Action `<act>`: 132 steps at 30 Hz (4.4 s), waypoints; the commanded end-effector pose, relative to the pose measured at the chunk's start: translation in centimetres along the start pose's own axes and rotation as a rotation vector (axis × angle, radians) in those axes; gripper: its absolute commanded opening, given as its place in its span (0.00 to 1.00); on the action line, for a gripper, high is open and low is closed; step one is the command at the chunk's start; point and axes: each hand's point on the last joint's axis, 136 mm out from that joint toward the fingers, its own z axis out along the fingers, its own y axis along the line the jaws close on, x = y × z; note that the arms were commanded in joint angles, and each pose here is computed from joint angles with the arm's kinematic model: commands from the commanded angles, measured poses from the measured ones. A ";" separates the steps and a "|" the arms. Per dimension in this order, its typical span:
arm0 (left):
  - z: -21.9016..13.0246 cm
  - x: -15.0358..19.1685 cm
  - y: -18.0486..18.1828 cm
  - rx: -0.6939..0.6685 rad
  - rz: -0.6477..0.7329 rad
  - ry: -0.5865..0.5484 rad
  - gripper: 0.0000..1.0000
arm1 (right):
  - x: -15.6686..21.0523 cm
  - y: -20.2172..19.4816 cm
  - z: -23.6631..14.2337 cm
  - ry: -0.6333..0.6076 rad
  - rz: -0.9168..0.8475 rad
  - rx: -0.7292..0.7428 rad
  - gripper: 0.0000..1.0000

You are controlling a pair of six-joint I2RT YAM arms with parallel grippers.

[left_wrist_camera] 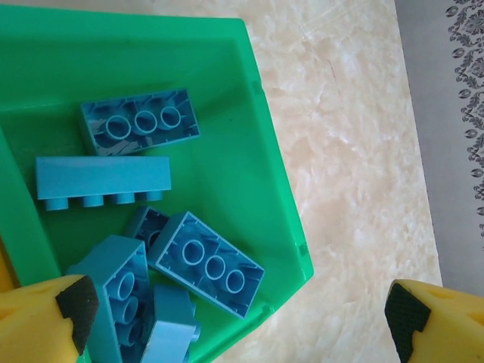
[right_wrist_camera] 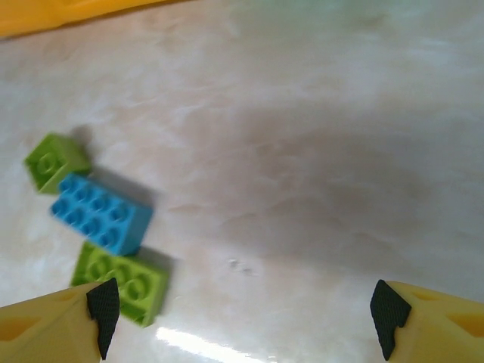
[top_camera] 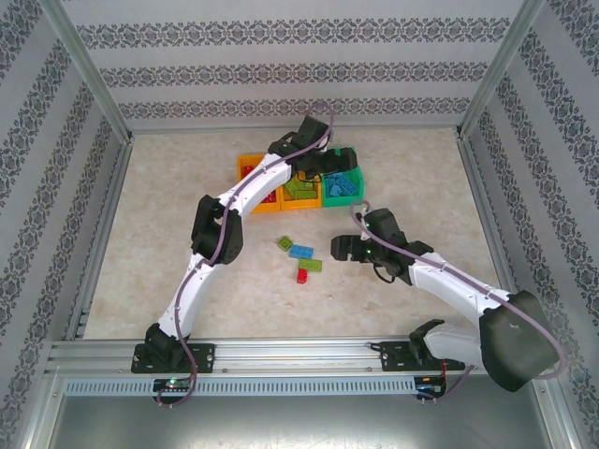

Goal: Sort the legos into containers by color

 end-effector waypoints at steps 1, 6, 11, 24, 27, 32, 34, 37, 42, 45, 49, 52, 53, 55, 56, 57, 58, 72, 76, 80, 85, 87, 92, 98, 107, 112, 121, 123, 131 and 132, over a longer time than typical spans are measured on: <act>-4.0 -1.1 -2.8 0.045 0.054 -0.040 1.00 | -0.9 2.5 0.3 -0.012 -0.187 -0.019 0.89; -7.3 -0.4 -2.0 0.004 0.064 -0.060 1.00 | -0.7 5.6 1.4 0.069 -0.432 -0.062 0.89; -9.5 0.2 1.1 -0.016 -0.008 -0.072 1.00 | -0.9 8.8 2.8 0.135 -0.609 -0.128 0.88; -15.6 3.6 9.6 -0.094 -0.150 -0.084 1.00 | 2.6 11.0 8.1 0.389 -0.879 -0.107 0.84; -16.7 4.2 10.8 -0.111 -0.169 -0.092 1.00 | 2.7 10.4 8.9 0.412 -0.901 -0.063 0.82; -17.9 5.0 12.4 -0.127 -0.200 -0.106 1.00 | 2.1 9.3 9.9 0.427 -0.906 0.014 0.78; -18.1 5.5 12.8 -0.133 -0.207 -0.104 0.99 | 2.1 9.2 10.2 0.432 -0.905 0.021 0.76; -18.3 6.0 13.4 -0.141 -0.214 -0.099 1.00 | 2.2 8.7 10.7 0.453 -0.913 0.050 0.75; -18.5 6.8 14.1 -0.154 -0.217 -0.092 1.00 | 2.0 8.3 11.1 0.461 -0.910 0.069 0.64; -18.6 7.3 14.6 -0.175 -0.215 -0.085 1.00 | 1.9 8.3 11.1 0.454 -0.908 0.075 0.55; -18.8 7.8 15.2 -0.198 -0.211 -0.081 1.00 | 1.5 8.2 10.9 0.434 -0.902 0.084 0.43; -19.0 8.2 15.6 -0.210 -0.212 -0.079 1.00 | 0.9 8.6 10.4 0.396 -0.882 0.065 0.35; -19.0 8.2 15.6 -0.213 -0.211 -0.079 1.00 | 0.7 8.7 10.2 0.385 -0.874 0.059 0.35; -19.0 8.4 15.9 -0.222 -0.211 -0.074 0.99 | 0.1 9.0 9.7 0.357 -0.858 0.049 0.33; -19.0 8.5 15.9 -0.224 -0.210 -0.072 1.00 | -0.3 9.1 9.5 0.344 -0.850 0.045 0.33; -19.0 8.5 16.0 -0.226 -0.209 -0.071 1.00 | -0.5 9.2 9.3 0.332 -0.840 0.041 0.32; -19.0 8.7 16.1 -0.232 -0.210 -0.069 1.00 | -0.9 9.4 9.1 0.315 -0.831 0.033 0.32; -19.4 11.9 16.0 -0.280 0.016 0.042 1.00 | -13.5 5.3 3.3 -0.025 -0.295 -0.061 0.29; -18.4 13.8 14.7 -0.337 0.185 0.109 1.00 | -17.2 1.5 3.5 -0.045 -0.075 -0.026 0.28; -17.0 15.4 13.4 -0.364 0.332 0.156 1.00 | -19.3 -1.3 4.9 -0.034 0.044 0.028 0.28; -15.1 17.0 12.4 -0.368 0.481 0.222 1.00 | -20.5 -3.7 7.5 0.002 0.083 0.132 0.30; -14.3 17.5 12.3 -0.362 0.516 0.245 0.98 | -20.7 -4.6 8.6 0.010 0.107 0.169 0.31; -13.0 18.2 12.0 -0.336 0.567 0.291 0.95 | -21.9 -5.7 10.1 0.003 0.158 0.198 0.35; -11.8 19.3 12.3 -0.327 0.592 0.347 0.92 | -22.1 -6.9 11.5 0.060 0.154 0.248 0.44; -10.2 20.1 13.1 -0.343 0.618 0.423 0.84 | -22.5 -5.7 10.3 0.044 0.155 0.193 0.70; -9.7 20.5 13.3 -0.334 0.633 0.449 0.79 | -23.0 -4.2 7.8 -0.009 0.160 0.138 0.74; -8.6 21.2 13.6 -0.316 0.630 0.486 0.46 | -22.5 -3.0 4.1 -0.073 0.205 0.085 0.75; -8.7 21.0 13.4 -0.310 0.629 0.478 0.41 | -22.2 -2.9 3.5 -0.080 0.203 0.084 0.77; -10.0 17.9 10.3 -0.276 0.604 0.356 0.28 | -18.5 -3.4 1.7 -0.068 0.118 0.110 0.79; -10.2 17.1 9.8 -0.278 0.599 0.329 0.28 | -17.8 -3.6 1.6 -0.064 0.108 0.114 0.79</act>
